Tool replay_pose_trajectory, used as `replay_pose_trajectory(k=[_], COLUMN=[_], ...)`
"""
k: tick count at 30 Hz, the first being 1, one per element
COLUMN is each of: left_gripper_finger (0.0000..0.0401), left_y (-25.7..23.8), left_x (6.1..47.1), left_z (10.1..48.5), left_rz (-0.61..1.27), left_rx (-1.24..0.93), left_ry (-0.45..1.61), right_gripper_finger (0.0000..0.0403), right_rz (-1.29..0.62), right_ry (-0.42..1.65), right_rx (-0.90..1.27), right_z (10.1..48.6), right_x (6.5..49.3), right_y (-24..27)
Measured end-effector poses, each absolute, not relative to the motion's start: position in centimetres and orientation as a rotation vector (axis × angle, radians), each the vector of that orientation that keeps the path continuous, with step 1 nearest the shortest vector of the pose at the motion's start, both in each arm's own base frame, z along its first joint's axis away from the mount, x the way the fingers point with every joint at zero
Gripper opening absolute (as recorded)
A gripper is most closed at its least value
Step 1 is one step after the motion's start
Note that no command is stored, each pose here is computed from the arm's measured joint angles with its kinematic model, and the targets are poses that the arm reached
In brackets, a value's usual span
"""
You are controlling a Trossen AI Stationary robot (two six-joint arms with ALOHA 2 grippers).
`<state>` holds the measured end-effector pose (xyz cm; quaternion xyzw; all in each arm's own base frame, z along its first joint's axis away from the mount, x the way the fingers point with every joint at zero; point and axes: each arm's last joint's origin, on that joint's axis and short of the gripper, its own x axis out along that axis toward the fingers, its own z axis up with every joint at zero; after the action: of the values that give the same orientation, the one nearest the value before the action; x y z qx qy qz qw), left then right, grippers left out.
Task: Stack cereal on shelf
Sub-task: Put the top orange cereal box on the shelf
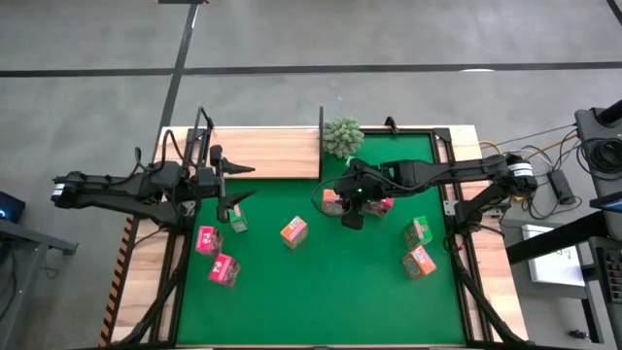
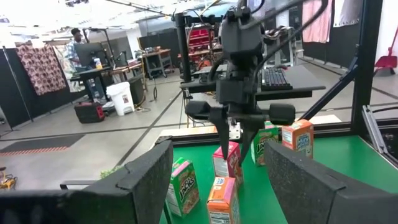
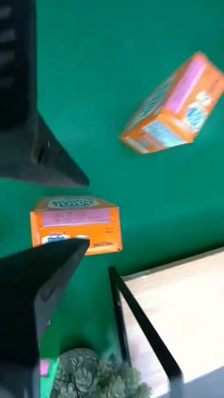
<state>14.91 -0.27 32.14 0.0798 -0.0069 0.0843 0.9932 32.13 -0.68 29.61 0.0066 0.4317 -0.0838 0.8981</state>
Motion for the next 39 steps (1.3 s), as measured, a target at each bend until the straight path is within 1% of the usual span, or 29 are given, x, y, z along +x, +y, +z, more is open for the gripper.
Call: replay_pose_trajectory(k=[6,10,13,16,18,21,32,39], left_gripper_finger=[0.0236,0.0236,0.0236,0.0236,0.0236,0.0236,0.0236,0.0236], left_y=[-0.3,-0.3,-0.3,-0.3,-0.3,-0.3,-0.3,-0.3], left_x=[15.0,15.1,15.1,15.2,15.2,15.2,15.2,15.2], left_z=[32.1,32.0,32.0,31.9,31.9,31.9,31.7,31.5], left_rz=[0.169,0.168,0.168,0.168,0.168,0.167,0.166,0.165], left_rx=[0.146,0.146,0.146,0.146,0.146,0.143,0.123,0.110], left_ry=[-0.011,-0.006,-0.005,-0.003,-0.001,0.002,0.019,0.031], right_gripper_finger=[0.0248,0.0306,0.0331,0.0340,0.0340,0.0327,0.0234,0.0197], right_rz=[-0.198,-0.203,-0.218,-0.229,-0.214,-0.178,-0.156,-0.150], right_ry=[0.962,1.009,1.035,1.047,1.045,1.044,1.053,1.084], right_rx=[-0.006,-0.034,-0.032,-0.033,-0.034,-0.007,-0.001,-0.007], right_z=[27.3,26.0,25.4,25.1,25.1,25.1,24.6,23.5], right_x=[33.4,34.0,34.2,34.2,34.2,34.2,34.5,35.0], right_y=[-1.4,-2.3,-3.1,-3.8,-4.1,-4.3,-4.3,-4.4])
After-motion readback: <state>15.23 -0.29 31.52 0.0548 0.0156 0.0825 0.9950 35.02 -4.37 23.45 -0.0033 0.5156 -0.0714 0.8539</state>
